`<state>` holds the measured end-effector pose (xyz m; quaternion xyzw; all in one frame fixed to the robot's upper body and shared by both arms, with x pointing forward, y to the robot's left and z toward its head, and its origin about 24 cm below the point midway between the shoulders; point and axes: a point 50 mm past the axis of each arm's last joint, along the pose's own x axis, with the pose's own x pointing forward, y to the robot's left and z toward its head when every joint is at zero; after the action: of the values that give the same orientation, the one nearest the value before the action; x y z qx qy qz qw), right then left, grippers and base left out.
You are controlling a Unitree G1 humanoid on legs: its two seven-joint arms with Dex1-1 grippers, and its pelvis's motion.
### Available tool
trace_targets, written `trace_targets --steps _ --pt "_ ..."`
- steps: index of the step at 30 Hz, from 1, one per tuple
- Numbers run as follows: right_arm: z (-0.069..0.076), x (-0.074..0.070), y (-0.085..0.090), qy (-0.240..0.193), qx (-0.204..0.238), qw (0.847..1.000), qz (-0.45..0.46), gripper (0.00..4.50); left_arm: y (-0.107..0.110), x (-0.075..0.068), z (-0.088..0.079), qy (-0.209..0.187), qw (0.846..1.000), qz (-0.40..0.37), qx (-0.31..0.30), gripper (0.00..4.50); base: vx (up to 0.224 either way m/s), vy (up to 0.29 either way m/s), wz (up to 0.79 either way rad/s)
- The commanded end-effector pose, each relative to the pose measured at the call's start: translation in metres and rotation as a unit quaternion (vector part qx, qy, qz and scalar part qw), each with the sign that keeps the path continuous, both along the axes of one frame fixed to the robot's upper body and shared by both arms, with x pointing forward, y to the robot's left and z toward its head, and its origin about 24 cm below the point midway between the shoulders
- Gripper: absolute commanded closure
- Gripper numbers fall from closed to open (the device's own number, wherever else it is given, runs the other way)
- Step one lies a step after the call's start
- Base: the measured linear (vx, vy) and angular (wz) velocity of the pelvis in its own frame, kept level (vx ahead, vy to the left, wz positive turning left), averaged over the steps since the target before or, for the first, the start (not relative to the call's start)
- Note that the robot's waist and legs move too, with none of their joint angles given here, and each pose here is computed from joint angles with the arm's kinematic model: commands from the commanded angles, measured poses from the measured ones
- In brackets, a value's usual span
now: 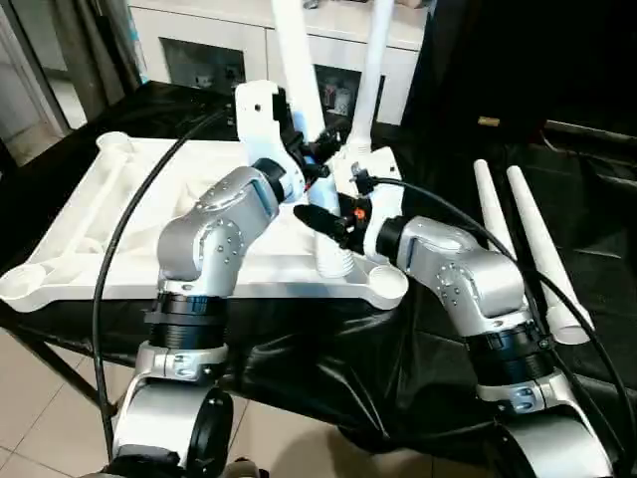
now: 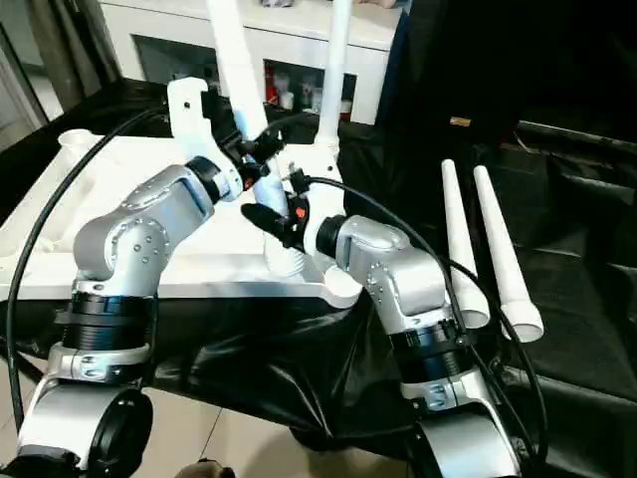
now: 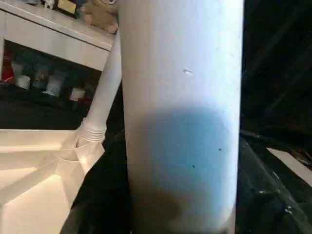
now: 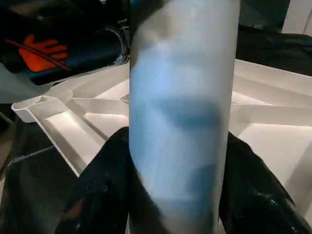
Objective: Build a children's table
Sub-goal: Rotate table base
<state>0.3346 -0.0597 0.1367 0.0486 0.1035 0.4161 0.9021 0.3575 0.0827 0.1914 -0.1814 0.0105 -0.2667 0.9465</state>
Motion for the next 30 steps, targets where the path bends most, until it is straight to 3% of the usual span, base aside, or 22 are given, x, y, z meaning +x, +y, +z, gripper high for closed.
trace_targets --steps 1,6,7,12,16,19,21,23,26,30 --pt "0.011 0.005 -0.005 -0.026 0.003 1.000 -0.015 2.63 0.009 0.004 0.003 0.000 1.000 0.029 -0.011 2.54 0.000 0.000 0.00" --pt "0.013 0.004 -0.005 -0.020 0.012 1.000 -0.021 2.63 0.011 0.000 0.012 -0.024 1.000 -0.001 -0.020 2.64 0.000 0.000 0.00" --pt "0.015 0.004 -0.007 -0.014 0.026 0.999 -0.013 2.07 0.009 -0.002 0.014 -0.033 0.999 -0.030 -0.019 2.64 0.000 0.000 0.00" --pt "0.019 0.000 -0.015 0.007 0.062 0.997 0.042 1.72 0.005 -0.010 0.019 -0.053 0.991 -0.118 -0.012 2.65 0.000 0.000 0.00" --pt "0.017 -0.013 -0.028 0.045 0.044 0.989 0.131 1.30 0.010 -0.018 0.033 -0.080 0.976 -0.198 -0.037 2.65 0.000 0.000 0.00" --pt "0.011 -0.019 -0.032 0.066 0.026 0.985 0.158 1.23 0.015 -0.023 0.037 -0.082 0.966 -0.241 -0.048 2.65 0.000 0.000 0.00" --pt "0.009 -0.021 -0.034 0.078 0.015 0.983 0.164 1.23 0.017 -0.028 0.040 -0.090 0.955 -0.277 -0.048 2.65 0.000 0.000 0.00" --pt "0.007 -0.020 -0.034 0.086 0.014 0.983 0.160 1.52 0.017 -0.034 0.041 -0.103 0.946 -0.305 -0.040 2.65 0.000 0.000 0.00" --pt "0.007 -0.020 -0.034 0.091 0.019 0.983 0.157 1.62 0.017 -0.035 0.041 -0.098 0.944 -0.311 -0.051 2.65 0.000 0.000 0.00" --pt "0.008 -0.019 -0.031 0.092 0.030 0.982 0.160 2.12 0.014 -0.035 0.039 -0.094 0.943 -0.316 -0.052 2.65 0.000 0.000 0.00"
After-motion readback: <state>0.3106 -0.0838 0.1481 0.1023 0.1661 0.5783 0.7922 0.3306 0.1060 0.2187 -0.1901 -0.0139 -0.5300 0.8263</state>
